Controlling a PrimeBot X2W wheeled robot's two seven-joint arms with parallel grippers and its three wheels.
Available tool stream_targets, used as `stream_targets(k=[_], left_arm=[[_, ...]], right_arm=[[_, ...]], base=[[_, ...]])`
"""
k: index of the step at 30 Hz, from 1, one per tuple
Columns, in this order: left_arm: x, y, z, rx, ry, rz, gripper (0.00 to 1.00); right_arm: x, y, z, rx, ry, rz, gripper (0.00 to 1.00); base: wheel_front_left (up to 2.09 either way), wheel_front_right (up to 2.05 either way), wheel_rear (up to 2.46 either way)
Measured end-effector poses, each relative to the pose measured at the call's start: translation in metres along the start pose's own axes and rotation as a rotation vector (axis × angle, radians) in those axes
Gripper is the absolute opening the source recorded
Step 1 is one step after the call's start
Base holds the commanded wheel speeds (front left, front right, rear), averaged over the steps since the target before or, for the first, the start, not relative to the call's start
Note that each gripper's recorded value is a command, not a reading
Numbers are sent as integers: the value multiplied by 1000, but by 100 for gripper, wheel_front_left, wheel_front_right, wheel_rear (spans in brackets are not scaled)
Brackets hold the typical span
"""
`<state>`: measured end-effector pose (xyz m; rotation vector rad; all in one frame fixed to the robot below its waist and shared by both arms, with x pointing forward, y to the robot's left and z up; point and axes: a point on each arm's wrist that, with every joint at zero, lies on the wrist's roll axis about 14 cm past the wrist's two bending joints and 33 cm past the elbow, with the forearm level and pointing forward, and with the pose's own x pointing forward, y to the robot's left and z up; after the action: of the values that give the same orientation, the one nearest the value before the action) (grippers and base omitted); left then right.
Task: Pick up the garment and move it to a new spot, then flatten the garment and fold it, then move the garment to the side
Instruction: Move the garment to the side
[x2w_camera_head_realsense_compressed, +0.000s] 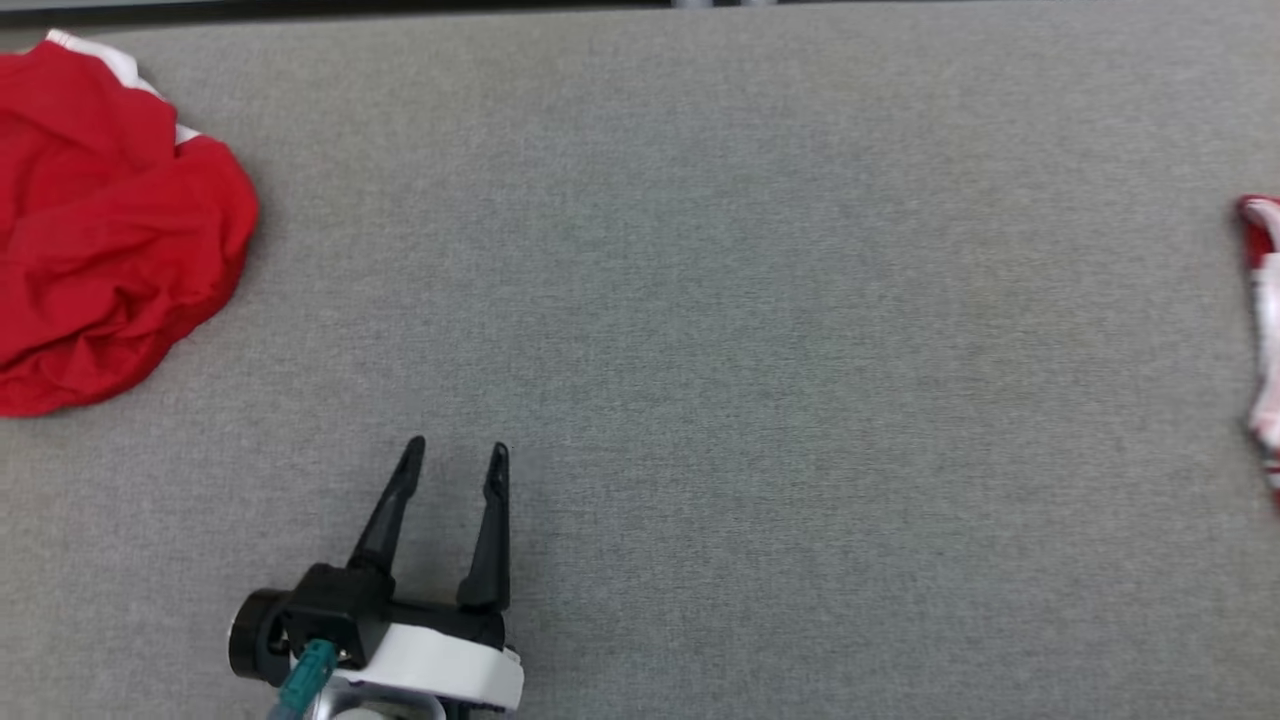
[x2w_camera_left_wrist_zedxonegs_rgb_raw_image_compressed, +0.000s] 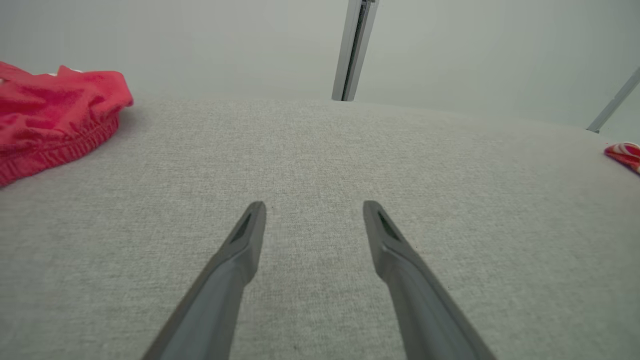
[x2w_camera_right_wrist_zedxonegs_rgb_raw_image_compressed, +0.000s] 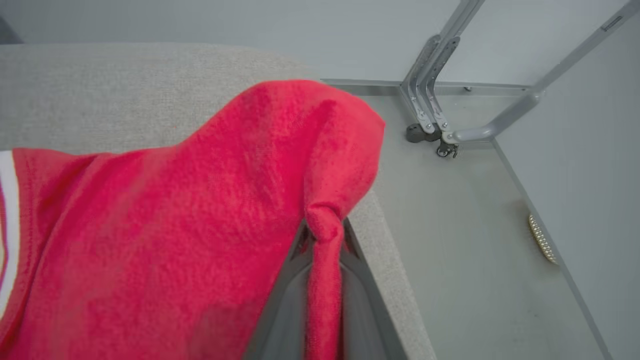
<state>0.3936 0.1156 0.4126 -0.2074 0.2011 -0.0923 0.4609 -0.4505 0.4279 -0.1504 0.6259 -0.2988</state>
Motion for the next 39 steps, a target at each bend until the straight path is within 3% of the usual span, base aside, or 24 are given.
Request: stream_targets(k=[1,2,3,7,12,16,20,25,31,39], left_arm=[[1,3,2,2,-7,10,100],[3,7,4,3,-14,20,100],[2,10,4,3,-14,29,100],[0,14,7,6,-21,48,100],[-10,11,17,-13,-47,44,100],[-26,14,25,-25,-71,51,100],[-45,22,30,-28,-88,74,100],[-58,25,48,-35,-149,75,100],[-70,30,61,-30,-199,86,100],[-88,49,55,-21,-193,138,100]], right_arm=[[3,-10,5,-13,-5,-31,28],[6,-17,8,-20,-3,-57,85],[9,-20,7,-46,13,-71,100],[14,-7,9,-79,-5,-57,100],[-5,-10,58,-58,-265,-70,100],[-27,27,80,-9,-406,30,100],[-71,55,102,1,-581,122,100],[-135,114,56,20,-670,245,100],[-194,156,14,121,-709,284,100],[-213,171,-27,215,-635,267,100]], base=[[0,0,0],[0,0,0],[0,0,0],[0,0,0],[0,0,0],[0,0,0],[0,0,0],[0,0,0],[0,0,0],[0,0,0]])
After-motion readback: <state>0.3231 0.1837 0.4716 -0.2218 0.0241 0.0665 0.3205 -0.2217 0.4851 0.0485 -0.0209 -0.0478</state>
